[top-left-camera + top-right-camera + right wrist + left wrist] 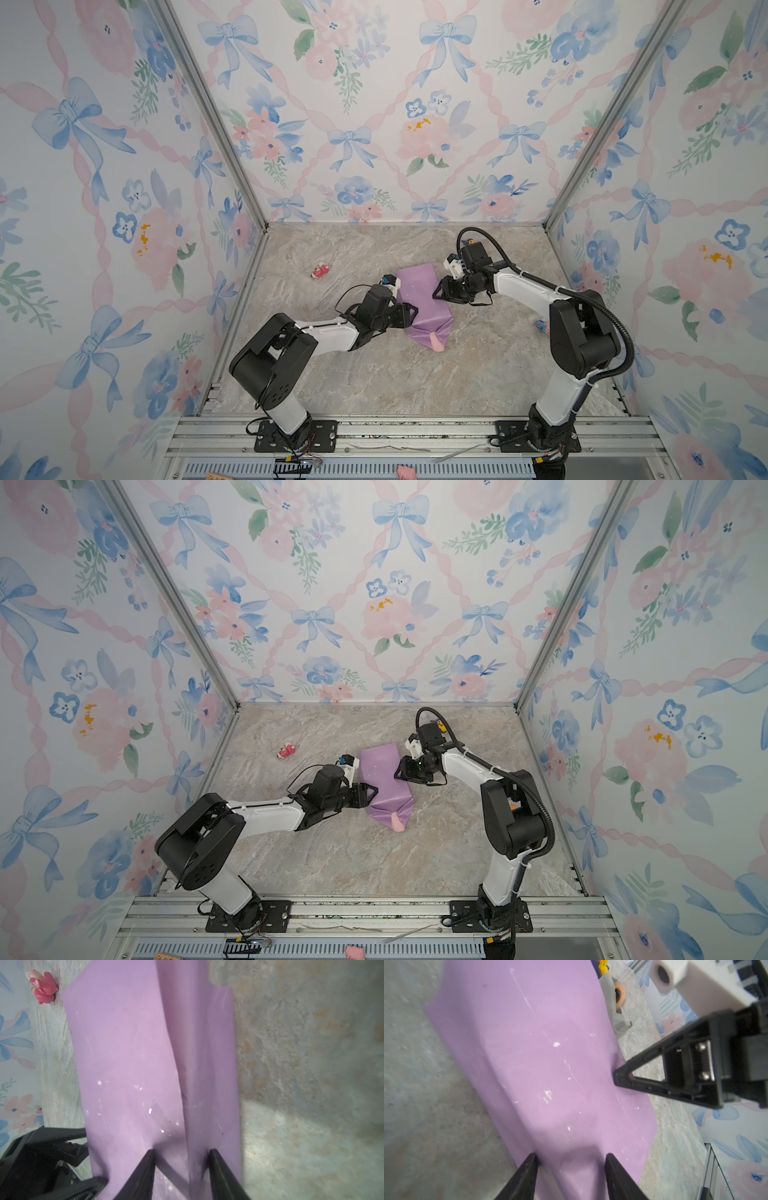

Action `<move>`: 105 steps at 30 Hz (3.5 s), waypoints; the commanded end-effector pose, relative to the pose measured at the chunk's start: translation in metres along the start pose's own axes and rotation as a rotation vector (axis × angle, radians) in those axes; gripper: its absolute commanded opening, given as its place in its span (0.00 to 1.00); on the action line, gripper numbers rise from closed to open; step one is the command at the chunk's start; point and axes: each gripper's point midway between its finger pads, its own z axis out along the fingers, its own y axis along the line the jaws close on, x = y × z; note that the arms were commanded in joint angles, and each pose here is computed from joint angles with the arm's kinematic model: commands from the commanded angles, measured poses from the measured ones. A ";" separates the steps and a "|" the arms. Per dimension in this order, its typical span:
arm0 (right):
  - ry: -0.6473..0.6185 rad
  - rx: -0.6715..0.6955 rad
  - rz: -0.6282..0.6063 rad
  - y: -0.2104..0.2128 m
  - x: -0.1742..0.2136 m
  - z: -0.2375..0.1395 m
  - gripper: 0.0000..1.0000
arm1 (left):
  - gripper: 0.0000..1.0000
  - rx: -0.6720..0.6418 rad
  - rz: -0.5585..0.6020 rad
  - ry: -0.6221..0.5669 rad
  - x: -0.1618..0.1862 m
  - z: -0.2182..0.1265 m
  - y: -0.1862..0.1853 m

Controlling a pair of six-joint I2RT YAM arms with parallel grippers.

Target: Wrap the gift box in paper

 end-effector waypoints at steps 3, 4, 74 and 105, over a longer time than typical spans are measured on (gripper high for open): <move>0.108 -0.101 -0.090 0.035 0.015 0.024 0.44 | 0.56 0.061 0.011 -0.015 0.020 -0.018 -0.028; 0.114 -0.112 -0.098 0.039 0.015 0.029 0.44 | 0.56 0.057 0.019 -0.018 0.024 -0.022 -0.029; -0.355 -0.241 0.612 -0.007 0.109 0.010 0.50 | 0.18 -0.086 0.324 0.018 -0.014 0.007 -0.011; -0.228 -0.216 0.634 -0.045 0.109 0.029 0.38 | 0.17 -0.084 0.340 0.000 -0.019 0.005 -0.011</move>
